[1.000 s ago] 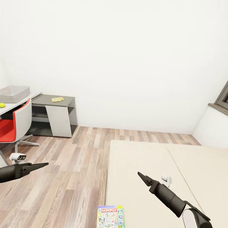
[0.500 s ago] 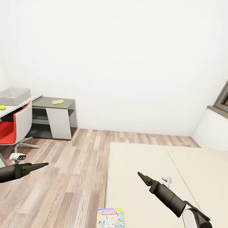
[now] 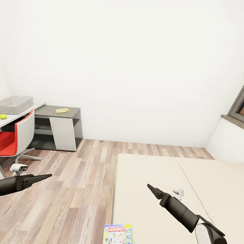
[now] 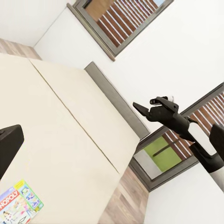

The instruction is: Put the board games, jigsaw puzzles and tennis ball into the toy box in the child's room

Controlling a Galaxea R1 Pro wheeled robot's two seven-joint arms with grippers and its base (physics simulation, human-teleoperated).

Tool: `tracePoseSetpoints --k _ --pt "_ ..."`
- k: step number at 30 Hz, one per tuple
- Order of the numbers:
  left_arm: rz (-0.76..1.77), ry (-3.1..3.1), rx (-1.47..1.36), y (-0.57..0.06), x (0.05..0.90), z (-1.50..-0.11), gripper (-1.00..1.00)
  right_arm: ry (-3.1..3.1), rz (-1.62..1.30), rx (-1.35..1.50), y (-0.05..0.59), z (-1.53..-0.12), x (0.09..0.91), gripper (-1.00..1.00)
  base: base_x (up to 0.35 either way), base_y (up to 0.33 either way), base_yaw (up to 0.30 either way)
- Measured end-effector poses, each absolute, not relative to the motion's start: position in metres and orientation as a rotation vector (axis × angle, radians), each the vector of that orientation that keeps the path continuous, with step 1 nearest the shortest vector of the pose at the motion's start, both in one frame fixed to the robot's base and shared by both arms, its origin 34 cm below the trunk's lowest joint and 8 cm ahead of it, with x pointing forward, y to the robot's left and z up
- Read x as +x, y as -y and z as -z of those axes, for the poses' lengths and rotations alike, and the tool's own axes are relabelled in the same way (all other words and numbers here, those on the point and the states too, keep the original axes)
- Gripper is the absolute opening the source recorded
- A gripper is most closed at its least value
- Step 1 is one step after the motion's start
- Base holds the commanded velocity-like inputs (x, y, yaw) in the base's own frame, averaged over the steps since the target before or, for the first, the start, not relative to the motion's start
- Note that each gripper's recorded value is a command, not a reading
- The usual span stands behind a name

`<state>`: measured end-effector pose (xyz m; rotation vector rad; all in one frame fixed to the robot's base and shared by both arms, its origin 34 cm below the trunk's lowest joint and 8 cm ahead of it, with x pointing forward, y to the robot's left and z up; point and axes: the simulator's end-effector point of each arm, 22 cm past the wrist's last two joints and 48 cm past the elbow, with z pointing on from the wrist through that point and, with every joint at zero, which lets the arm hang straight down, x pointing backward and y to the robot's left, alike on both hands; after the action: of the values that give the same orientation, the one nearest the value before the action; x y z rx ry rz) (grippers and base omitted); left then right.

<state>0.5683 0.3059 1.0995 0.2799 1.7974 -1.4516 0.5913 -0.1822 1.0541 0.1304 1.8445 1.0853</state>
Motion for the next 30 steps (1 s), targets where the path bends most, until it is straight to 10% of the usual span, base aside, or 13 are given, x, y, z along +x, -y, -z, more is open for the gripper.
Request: tracePoseSetpoints --k 30 --pt "1.451 -1.797 0.28 -0.3058 0.5682 -1.0997 1.0 -1.86 -1.078 0.142 0.1831 -1.0472 0.5915 1.0 0.0 0.011 0.0"
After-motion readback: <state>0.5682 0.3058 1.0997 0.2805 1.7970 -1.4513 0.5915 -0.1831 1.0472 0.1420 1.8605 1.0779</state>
